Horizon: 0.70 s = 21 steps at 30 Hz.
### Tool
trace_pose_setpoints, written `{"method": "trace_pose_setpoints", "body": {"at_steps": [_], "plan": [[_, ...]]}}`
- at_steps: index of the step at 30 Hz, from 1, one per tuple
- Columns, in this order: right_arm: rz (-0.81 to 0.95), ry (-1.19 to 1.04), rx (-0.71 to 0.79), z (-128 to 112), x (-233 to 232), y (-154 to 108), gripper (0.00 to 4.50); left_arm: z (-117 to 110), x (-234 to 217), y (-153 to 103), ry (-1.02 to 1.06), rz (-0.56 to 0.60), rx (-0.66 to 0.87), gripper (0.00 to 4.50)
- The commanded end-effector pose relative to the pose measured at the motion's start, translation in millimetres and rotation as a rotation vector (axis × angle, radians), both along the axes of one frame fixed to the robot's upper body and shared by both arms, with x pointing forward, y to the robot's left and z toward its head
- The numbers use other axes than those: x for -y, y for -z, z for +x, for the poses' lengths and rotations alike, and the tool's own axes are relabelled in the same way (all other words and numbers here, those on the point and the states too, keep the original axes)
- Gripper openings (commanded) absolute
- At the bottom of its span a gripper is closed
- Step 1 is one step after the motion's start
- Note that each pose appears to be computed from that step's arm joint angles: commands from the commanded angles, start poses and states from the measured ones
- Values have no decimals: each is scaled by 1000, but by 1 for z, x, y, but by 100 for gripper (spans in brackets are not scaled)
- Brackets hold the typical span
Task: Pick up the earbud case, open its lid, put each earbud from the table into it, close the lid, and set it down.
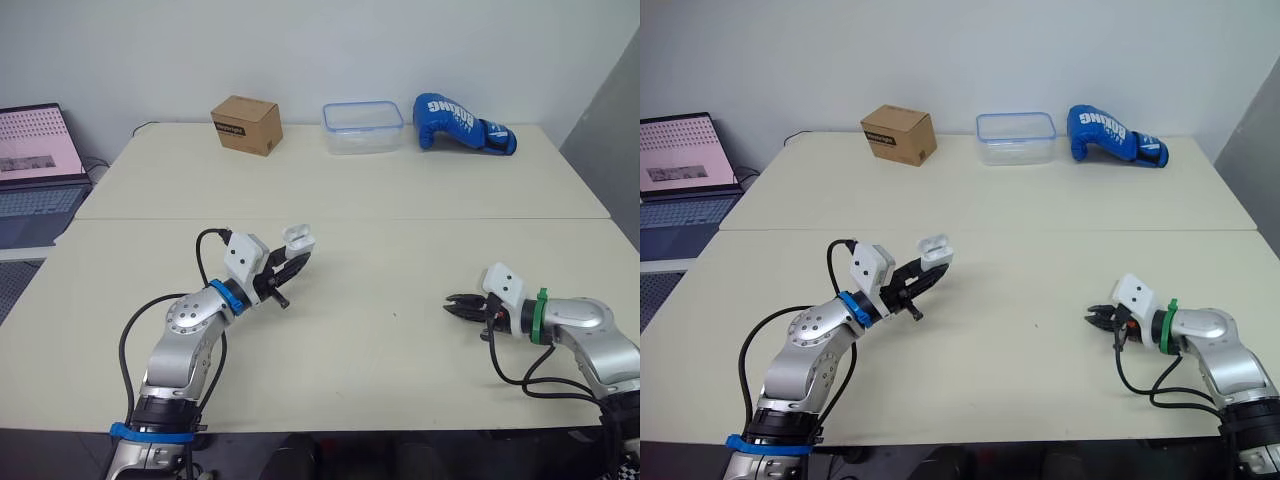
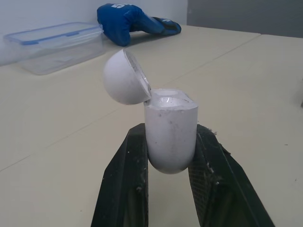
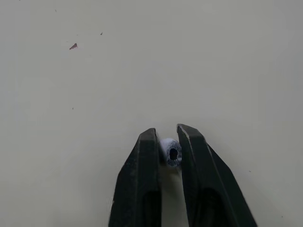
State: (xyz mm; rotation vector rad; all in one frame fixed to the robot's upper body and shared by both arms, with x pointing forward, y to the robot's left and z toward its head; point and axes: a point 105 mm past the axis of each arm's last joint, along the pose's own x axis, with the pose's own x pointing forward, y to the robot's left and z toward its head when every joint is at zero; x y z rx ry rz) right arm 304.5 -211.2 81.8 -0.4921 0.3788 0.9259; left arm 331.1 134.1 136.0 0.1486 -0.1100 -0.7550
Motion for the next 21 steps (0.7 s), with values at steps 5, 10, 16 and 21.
{"method": "trace_pose_setpoints", "body": {"at_steps": [5, 10, 16, 21], "plan": [[21, 76, -44, -9, 22, -21, 19, -4, 7, -16, 17, -19, 57, 74], [-96, 137, -211, -51, 43, -25, 19, -4, 8, -15, 14, -28, 56, 74], [-150, 307, -275, -80, 66, -4, 19, -3, 13, -15, 10, -44, 56, 74], [-178, 336, -264, -82, 70, 2, 192, -1, 19, -16, 35, -31, 71, 74]]}}
